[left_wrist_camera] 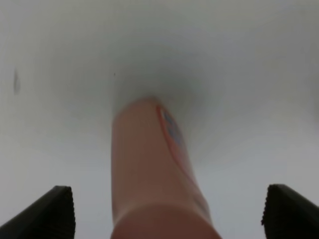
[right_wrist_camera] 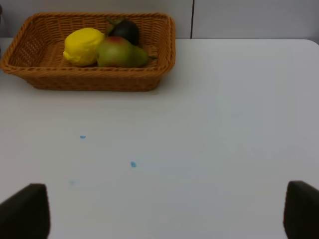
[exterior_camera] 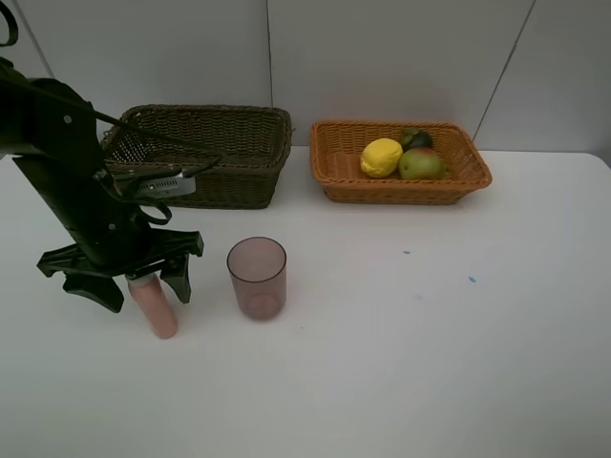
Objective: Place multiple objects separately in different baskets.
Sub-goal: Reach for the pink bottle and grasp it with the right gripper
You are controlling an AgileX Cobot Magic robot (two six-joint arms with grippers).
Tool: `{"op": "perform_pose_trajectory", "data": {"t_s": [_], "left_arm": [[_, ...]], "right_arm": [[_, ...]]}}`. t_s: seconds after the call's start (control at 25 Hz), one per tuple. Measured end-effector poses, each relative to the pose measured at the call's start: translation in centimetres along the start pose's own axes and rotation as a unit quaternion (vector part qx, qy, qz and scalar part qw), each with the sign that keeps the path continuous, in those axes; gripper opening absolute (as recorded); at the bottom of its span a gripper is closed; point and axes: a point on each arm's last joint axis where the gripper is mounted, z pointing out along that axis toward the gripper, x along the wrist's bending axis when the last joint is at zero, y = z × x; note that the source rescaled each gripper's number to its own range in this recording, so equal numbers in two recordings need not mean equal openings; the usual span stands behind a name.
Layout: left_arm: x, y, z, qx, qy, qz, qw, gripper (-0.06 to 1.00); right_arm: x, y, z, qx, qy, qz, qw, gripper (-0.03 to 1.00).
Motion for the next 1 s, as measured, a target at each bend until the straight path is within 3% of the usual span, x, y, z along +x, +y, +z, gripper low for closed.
{"op": "perform_pose_trajectory", "data": {"t_s": [0.12,0.28,1.0], "left_arm": [[-0.01,0.0,0.0,0.0,0.0,0.0,1.0,0.8],[-0.03,0.06,0.01,-0.003,-0.001,0.001,1.0,0.42],[-0.05,0.1,0.01,-0.005,-0.002,0.0,1.0,0.41]], "right_arm": [[0.0,0.0,0.0,0.0,0.0,0.0,1.0,1.0],[0.0,0.0,0.0,0.0,0.0,0.0,1.0,1.0],[-0.01,0.0,0.0,0.0,0.0,0.0,1.0,1.0]]}}
